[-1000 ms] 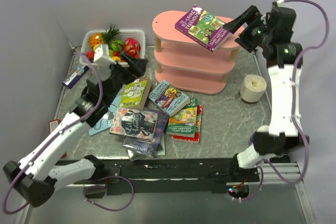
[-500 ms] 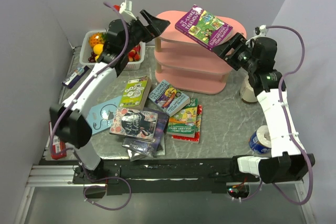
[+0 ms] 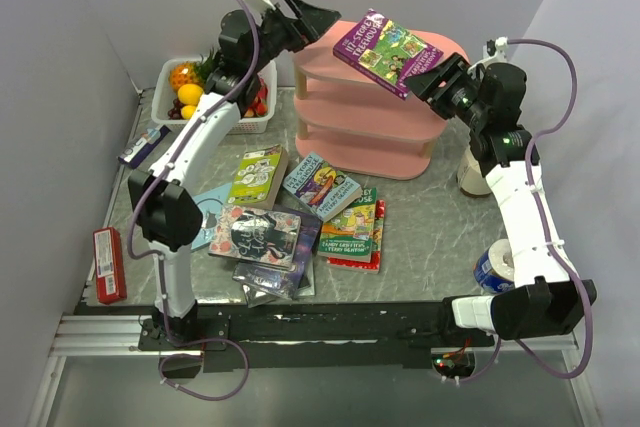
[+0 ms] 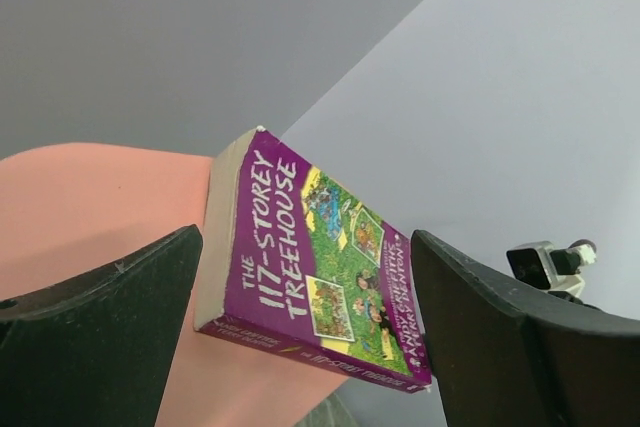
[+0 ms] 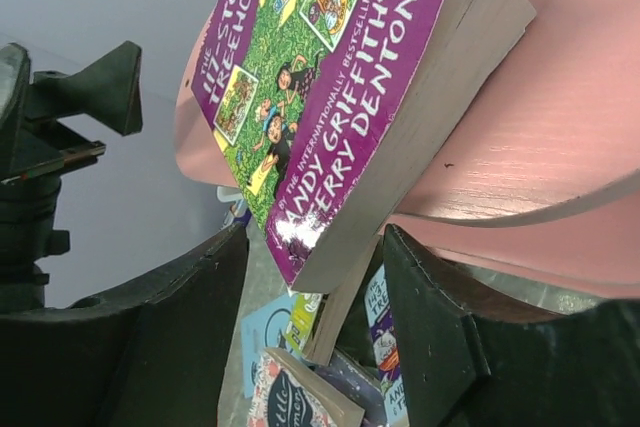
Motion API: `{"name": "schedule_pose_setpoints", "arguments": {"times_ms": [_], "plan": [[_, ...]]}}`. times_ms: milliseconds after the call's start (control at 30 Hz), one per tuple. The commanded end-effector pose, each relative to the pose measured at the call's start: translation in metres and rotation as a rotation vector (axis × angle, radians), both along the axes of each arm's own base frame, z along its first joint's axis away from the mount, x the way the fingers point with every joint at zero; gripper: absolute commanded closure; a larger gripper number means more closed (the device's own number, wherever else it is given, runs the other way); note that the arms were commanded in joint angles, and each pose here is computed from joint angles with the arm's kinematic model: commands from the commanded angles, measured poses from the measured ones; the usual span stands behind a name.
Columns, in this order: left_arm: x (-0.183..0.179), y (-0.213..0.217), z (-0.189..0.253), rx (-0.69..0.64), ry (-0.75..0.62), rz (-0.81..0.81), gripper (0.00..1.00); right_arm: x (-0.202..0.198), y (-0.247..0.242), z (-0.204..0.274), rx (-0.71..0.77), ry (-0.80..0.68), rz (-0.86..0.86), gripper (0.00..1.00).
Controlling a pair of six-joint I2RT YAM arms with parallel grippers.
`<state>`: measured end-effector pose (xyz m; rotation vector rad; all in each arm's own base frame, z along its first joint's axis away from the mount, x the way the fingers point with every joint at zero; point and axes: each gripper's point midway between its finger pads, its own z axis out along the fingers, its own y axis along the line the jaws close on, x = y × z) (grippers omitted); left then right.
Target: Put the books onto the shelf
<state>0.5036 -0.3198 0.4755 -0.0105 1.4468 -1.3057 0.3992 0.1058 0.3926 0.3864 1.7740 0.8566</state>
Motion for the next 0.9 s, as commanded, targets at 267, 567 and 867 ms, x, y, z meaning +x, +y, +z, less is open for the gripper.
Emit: {"name": "schedule_pose_setpoints", "arguments": {"times_ms": [267,567,867], "plan": [[0.023,-0.016,-0.032,0.008,0.051,-0.051,0.16,0.023,0.001,0.025,-0.014,-0.049,-0.007,0.38],[0.003,-0.025,-0.051,0.045,0.066,-0.145,0.43,0.037,0.001,0.027,-0.023,-0.037,-0.010,0.42],[-0.025,-0.021,-0.064,0.043,0.076,-0.195,0.52,0.050,-0.002,0.029,-0.048,-0.014,-0.023,0.43]]}}
